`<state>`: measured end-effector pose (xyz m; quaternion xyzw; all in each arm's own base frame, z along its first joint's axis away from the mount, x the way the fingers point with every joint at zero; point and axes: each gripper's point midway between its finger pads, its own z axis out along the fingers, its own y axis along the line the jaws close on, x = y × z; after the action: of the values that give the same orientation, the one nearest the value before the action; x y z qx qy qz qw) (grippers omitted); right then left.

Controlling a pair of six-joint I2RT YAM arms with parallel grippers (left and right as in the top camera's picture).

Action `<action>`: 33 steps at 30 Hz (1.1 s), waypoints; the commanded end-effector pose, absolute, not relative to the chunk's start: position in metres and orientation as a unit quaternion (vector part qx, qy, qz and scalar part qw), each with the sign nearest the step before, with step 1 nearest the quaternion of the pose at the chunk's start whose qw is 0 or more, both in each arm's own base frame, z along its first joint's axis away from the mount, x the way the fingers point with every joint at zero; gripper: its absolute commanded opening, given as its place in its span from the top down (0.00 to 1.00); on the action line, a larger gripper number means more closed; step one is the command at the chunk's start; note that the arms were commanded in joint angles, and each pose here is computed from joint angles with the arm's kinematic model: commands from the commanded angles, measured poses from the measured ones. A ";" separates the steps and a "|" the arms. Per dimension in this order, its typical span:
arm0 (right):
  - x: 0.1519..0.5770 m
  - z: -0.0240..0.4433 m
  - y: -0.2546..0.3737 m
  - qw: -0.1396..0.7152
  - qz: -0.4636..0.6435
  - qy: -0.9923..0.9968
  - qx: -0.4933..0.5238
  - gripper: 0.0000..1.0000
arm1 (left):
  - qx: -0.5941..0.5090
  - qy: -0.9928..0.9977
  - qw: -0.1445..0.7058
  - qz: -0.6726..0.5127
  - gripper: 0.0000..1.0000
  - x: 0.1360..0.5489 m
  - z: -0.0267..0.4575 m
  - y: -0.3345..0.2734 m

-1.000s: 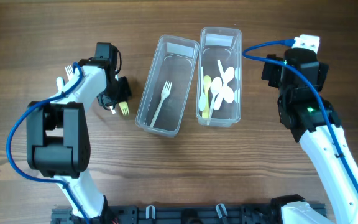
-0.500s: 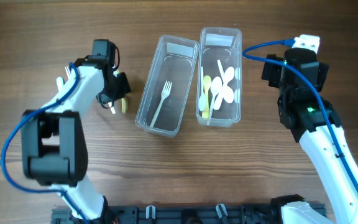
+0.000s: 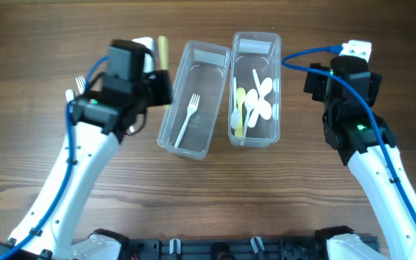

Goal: Pack container

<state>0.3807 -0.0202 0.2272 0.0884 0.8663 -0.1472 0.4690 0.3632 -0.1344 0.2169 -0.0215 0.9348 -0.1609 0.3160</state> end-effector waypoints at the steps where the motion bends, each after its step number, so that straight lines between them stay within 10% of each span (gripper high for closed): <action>1: 0.384 0.231 -0.019 0.472 -0.145 0.865 0.086 0.00 | 0.020 0.941 0.299 -0.158 0.96 0.356 0.204 -0.165; 7: 0.384 0.231 -0.019 0.472 -0.145 0.865 0.086 0.00 | 0.039 0.959 0.243 -0.140 0.96 0.357 0.157 -0.184; 8: 0.384 0.231 -0.019 0.472 -0.145 0.865 0.086 0.00 | 0.038 0.960 0.240 -0.139 0.85 0.359 0.153 -0.184; 9: 0.384 0.231 -0.019 0.472 -0.145 0.865 0.086 0.00 | 0.038 0.959 0.243 -0.140 0.48 0.362 0.151 -0.185; 10: 0.384 0.231 -0.019 0.472 -0.145 0.865 0.086 0.00 | 0.038 0.958 0.248 -0.142 0.42 0.364 0.153 -0.186; 21: 0.384 0.231 -0.019 0.472 -0.145 0.865 0.086 0.00 | -0.042 0.917 0.389 -0.075 0.38 0.375 0.243 -0.103; 33: 0.384 0.231 -0.019 0.472 -0.145 0.865 0.086 0.00 | -0.169 0.939 0.301 0.000 0.32 0.399 0.173 0.003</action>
<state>0.3807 -0.0202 0.2272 0.0884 0.8662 -0.1472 0.4692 0.3864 -0.0148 0.1974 -0.1531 0.9336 -0.0201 0.3233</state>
